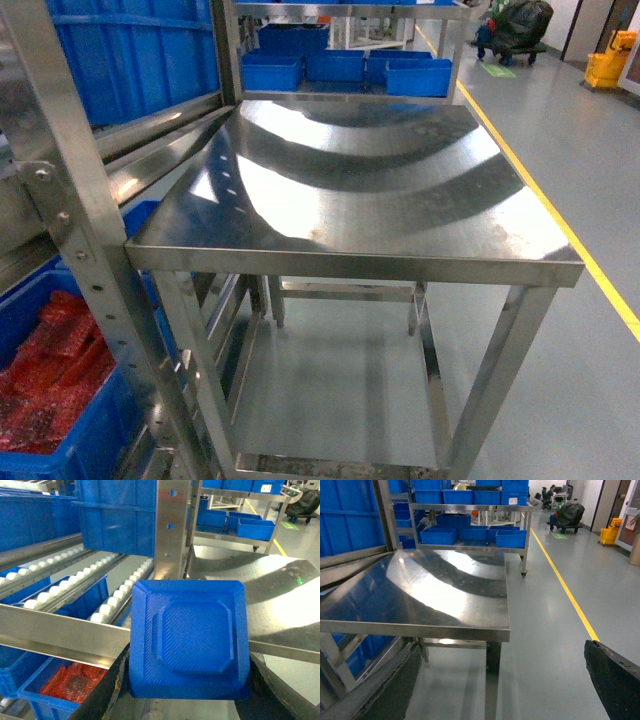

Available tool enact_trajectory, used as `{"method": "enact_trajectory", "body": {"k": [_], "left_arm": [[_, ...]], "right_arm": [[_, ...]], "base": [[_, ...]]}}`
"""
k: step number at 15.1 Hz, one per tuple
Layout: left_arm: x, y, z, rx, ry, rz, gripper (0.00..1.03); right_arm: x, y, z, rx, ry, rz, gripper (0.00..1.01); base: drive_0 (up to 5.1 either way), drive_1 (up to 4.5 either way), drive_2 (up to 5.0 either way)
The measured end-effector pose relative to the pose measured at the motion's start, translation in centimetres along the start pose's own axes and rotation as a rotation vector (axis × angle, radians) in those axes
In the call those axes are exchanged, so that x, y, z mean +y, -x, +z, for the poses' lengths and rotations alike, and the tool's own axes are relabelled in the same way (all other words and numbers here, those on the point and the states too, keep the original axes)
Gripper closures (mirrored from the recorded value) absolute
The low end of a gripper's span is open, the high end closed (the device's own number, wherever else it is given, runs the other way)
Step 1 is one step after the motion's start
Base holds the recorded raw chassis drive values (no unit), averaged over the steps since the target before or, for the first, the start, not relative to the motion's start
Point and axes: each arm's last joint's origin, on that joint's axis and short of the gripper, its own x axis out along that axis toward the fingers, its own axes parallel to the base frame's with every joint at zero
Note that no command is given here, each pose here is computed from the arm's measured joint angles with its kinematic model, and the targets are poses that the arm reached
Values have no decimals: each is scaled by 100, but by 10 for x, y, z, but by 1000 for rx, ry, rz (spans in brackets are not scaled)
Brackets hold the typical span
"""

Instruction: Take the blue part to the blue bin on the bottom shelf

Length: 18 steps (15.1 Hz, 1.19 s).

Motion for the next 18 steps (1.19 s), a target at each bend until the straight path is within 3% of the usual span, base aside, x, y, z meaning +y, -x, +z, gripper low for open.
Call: {"method": "enact_trajectory", "body": {"k": [18], "left_arm": [[0,0,0,-2,1,1,59]], "right_arm": [[0,0,0,0,0,0,3]], "base": [[-499,237,237]]}}
